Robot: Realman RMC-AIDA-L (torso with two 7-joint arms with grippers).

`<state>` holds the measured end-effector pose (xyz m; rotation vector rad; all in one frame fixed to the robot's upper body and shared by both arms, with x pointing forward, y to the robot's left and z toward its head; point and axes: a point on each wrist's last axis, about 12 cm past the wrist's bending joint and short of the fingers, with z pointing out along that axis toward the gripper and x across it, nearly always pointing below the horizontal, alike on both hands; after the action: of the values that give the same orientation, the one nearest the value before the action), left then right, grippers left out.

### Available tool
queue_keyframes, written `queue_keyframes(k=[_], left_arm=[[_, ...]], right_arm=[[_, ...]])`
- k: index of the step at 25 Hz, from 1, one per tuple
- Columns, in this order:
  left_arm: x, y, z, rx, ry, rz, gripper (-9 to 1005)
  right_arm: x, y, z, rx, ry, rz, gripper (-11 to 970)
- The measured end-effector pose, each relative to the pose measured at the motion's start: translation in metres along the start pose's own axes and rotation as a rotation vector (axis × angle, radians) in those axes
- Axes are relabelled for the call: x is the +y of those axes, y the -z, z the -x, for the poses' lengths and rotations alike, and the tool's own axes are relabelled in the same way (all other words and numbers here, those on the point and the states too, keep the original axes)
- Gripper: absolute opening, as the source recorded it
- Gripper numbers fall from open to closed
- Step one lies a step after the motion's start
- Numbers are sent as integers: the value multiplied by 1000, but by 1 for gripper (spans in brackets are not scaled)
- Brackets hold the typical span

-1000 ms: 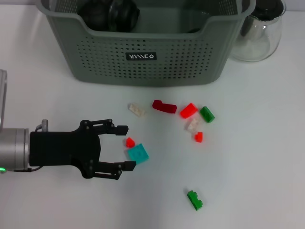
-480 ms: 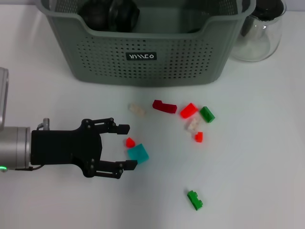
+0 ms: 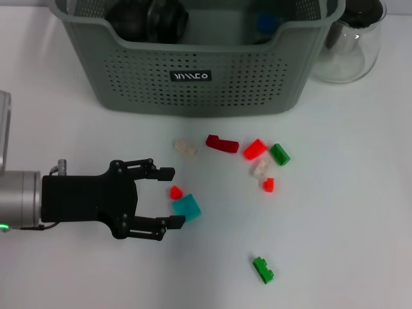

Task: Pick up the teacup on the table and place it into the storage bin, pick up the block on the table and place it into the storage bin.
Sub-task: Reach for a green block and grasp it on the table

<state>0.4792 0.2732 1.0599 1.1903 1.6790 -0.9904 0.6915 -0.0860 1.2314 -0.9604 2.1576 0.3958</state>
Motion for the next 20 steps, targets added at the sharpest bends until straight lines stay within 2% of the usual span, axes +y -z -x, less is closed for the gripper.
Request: queue_keyframes(k=[2,7,12,16,20], left_arm=[[0,0,0,0,0,0,847],[0,0,0,-1,3,-2,847],[0,0,0,-3,3,-1,847],[0,0,0,-4,3,-1,847],[-1,0,1,-7,3,-7,847]], right_arm=[[2,5,4,-14,7,12,478],[12,35,13,-125,40,145,729],[17,75,-2,-236,63,349,725],[16,99,-28,-274,103,516,725],[19,112,-59,-249,179,650,725]])
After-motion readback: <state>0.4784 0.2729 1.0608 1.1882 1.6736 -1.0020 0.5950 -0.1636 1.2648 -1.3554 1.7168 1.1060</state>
